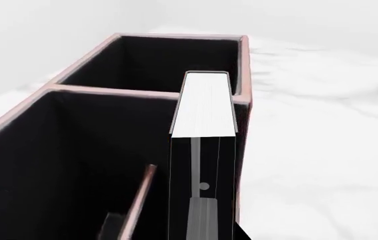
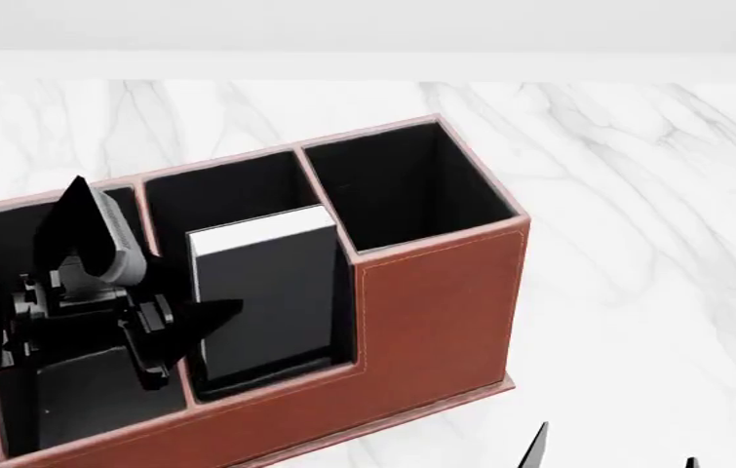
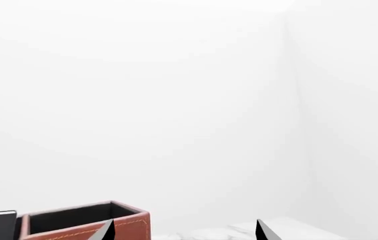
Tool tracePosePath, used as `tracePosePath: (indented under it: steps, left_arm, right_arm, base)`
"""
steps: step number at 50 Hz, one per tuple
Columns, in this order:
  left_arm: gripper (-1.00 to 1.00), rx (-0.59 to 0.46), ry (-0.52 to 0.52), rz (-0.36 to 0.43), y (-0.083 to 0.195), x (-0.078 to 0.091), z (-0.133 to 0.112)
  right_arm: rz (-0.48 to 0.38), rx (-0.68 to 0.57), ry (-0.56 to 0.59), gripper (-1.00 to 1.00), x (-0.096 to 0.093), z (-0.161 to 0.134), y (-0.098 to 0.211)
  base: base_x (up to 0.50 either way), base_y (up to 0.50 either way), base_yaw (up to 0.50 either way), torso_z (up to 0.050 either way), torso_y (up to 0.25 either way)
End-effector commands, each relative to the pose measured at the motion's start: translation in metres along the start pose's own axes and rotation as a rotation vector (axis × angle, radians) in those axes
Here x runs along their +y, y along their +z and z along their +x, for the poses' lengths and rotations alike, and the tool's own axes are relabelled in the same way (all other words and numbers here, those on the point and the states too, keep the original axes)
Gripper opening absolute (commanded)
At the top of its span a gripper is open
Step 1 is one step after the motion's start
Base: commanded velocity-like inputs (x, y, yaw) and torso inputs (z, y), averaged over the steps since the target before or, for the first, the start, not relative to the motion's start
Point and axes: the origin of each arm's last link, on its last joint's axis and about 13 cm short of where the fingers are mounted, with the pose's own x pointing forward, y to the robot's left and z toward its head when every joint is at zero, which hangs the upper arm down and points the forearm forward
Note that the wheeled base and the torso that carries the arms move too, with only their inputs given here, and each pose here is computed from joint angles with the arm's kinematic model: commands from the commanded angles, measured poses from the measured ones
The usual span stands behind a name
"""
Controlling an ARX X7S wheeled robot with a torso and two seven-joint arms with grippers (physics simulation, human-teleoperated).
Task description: Pick up the book and place it in the back compartment of the caddy.
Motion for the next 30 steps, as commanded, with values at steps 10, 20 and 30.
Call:
tracePosePath:
  steps: [10, 20, 30]
  left_arm:
    - [-1.0, -0.088, 0.01, -0.036, 0.0081, 0.001, 0.0068]
    - [-1.0, -0.095, 0.022, -0.038, 0.0064, 0.0013, 0.0059]
    - [-1.0, -0.084, 0.043, -0.028, 0.0059, 0.0014, 0.0061]
  right_arm:
    - [-0.002, 0.004, -0.001, 1.0, 0.0003, -0.0001, -0.0018]
    - [-0.003, 0.004, 0.001, 1.0, 0.0005, -0.0005, -0.0025]
    - [-0.003, 0.006, 0.003, 1.0, 0.001, -0.0008, -0.0014]
  base:
    - [0.0, 0.0, 0.0, 0.001, 0.001]
    - [0.0, 0.0, 0.0, 0.0, 0.002]
    - [0.0, 0.0, 0.0, 0.0, 0.001]
